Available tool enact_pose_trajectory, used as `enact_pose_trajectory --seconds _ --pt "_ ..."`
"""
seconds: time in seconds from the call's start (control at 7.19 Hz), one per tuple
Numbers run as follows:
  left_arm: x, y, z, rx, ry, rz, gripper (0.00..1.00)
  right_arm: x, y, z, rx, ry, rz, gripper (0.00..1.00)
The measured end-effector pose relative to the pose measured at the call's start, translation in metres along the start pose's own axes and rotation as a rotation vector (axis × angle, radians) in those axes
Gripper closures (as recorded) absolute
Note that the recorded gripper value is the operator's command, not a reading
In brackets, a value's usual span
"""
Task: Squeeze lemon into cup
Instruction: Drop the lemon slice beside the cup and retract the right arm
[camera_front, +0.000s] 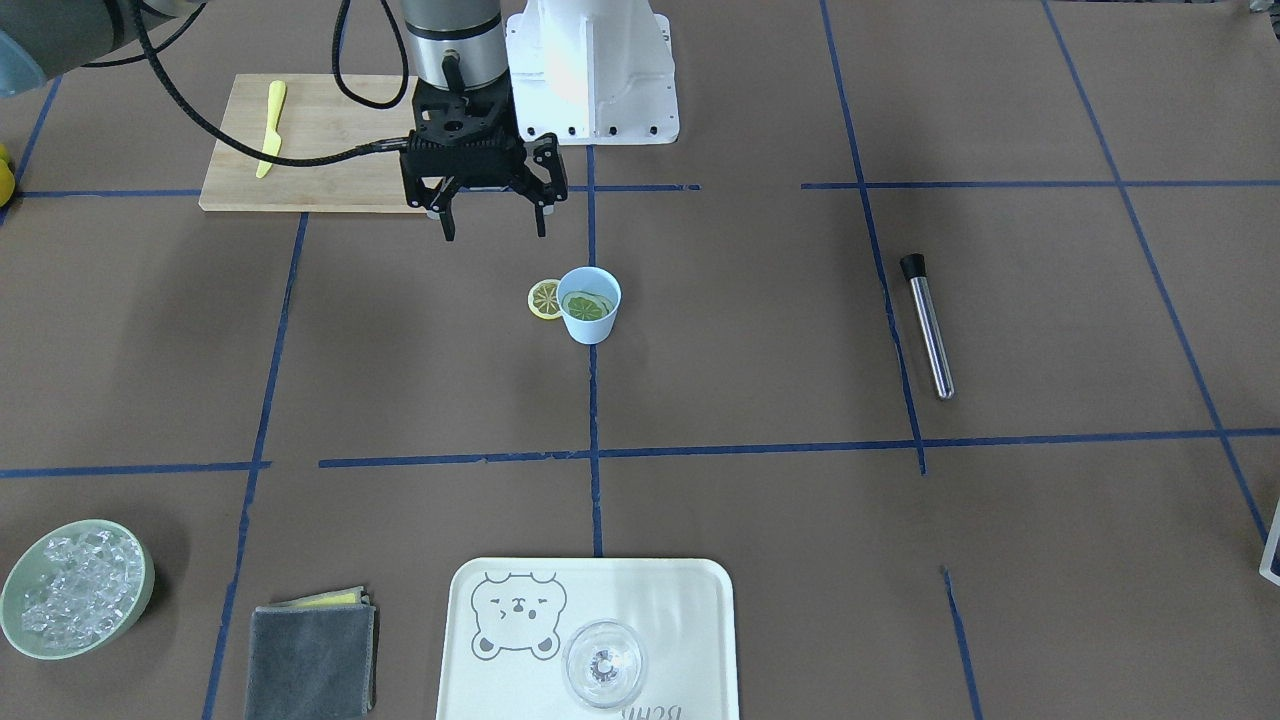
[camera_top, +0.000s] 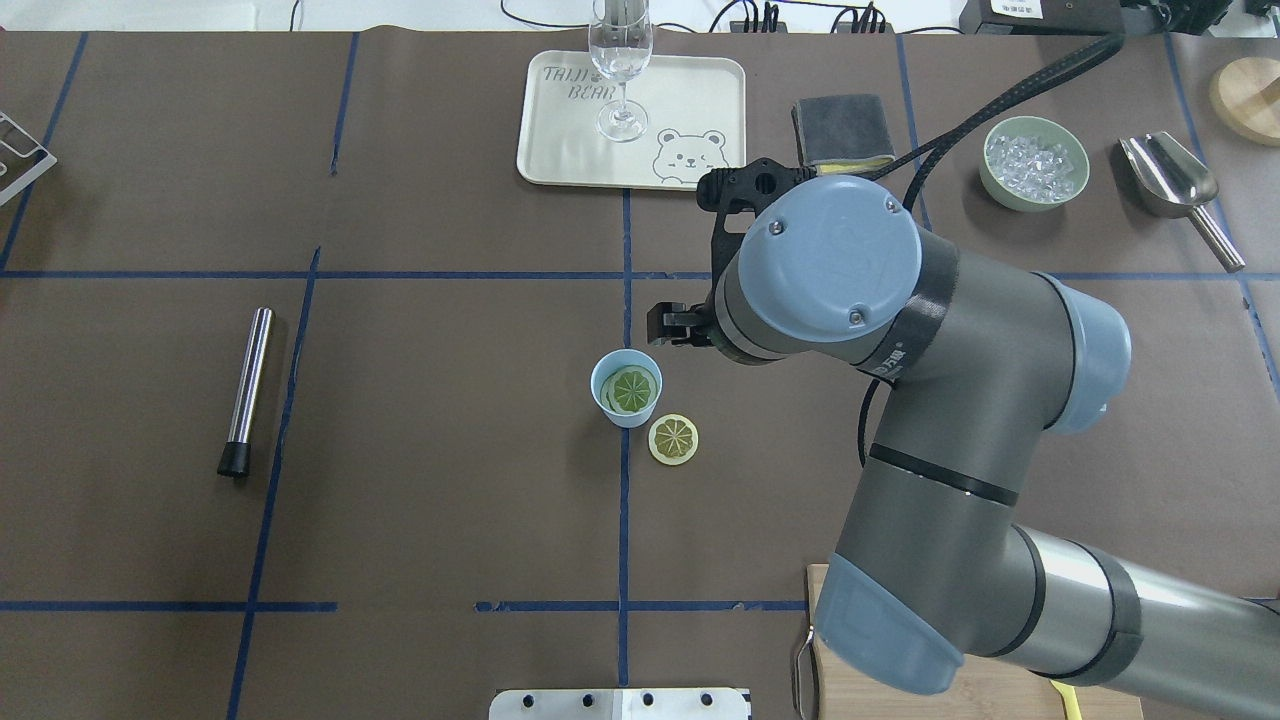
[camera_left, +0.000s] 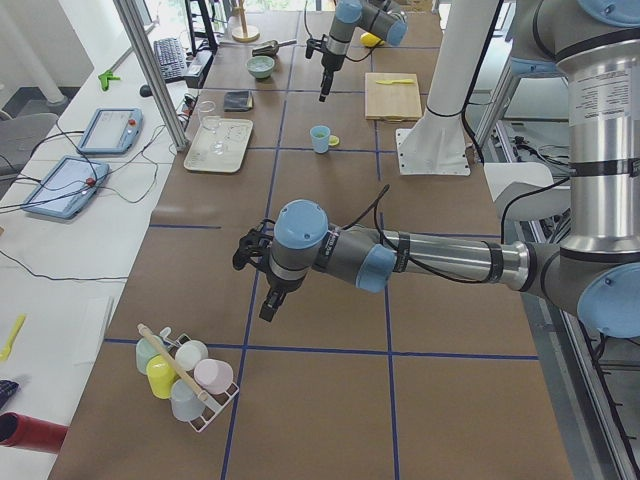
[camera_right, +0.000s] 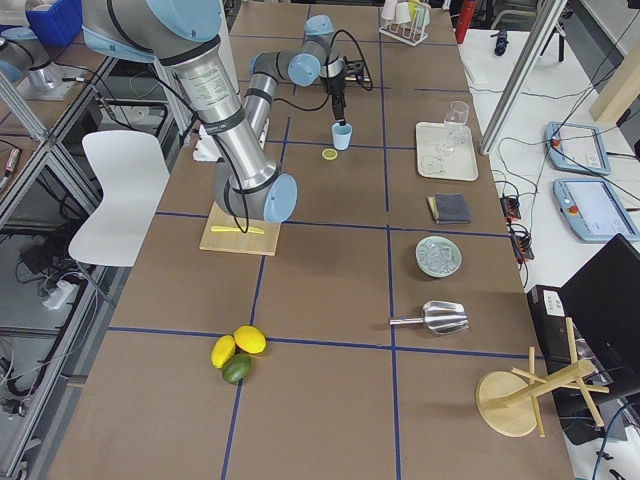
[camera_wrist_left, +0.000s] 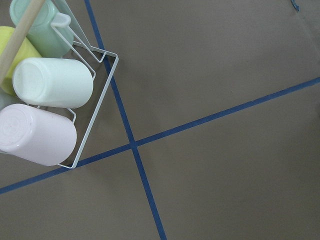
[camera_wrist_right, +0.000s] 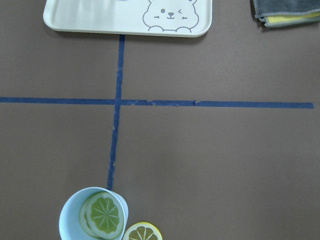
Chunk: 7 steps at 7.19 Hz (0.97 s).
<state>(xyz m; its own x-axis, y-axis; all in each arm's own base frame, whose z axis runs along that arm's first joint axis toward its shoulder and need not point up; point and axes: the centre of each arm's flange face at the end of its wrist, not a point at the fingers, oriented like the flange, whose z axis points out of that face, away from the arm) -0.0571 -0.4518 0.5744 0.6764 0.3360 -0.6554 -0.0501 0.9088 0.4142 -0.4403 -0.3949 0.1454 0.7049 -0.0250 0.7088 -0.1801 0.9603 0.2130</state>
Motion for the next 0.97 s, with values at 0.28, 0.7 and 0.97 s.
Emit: enact_pose_trajectory --seconds 0.28,0.7,0.97 --pt "0.001 -0.001 -0.001 0.002 0.000 0.007 0.00 0.028 -0.017 0.001 -0.028 0.007 -0.078 0.00" --pt "0.004 -0.004 -0.003 0.008 0.002 0.018 0.00 0.095 -0.057 0.004 -0.080 0.028 -0.219 0.00" --pt "0.005 -0.006 -0.004 0.010 0.002 0.022 0.00 0.171 -0.089 0.004 -0.130 0.048 -0.306 0.00"
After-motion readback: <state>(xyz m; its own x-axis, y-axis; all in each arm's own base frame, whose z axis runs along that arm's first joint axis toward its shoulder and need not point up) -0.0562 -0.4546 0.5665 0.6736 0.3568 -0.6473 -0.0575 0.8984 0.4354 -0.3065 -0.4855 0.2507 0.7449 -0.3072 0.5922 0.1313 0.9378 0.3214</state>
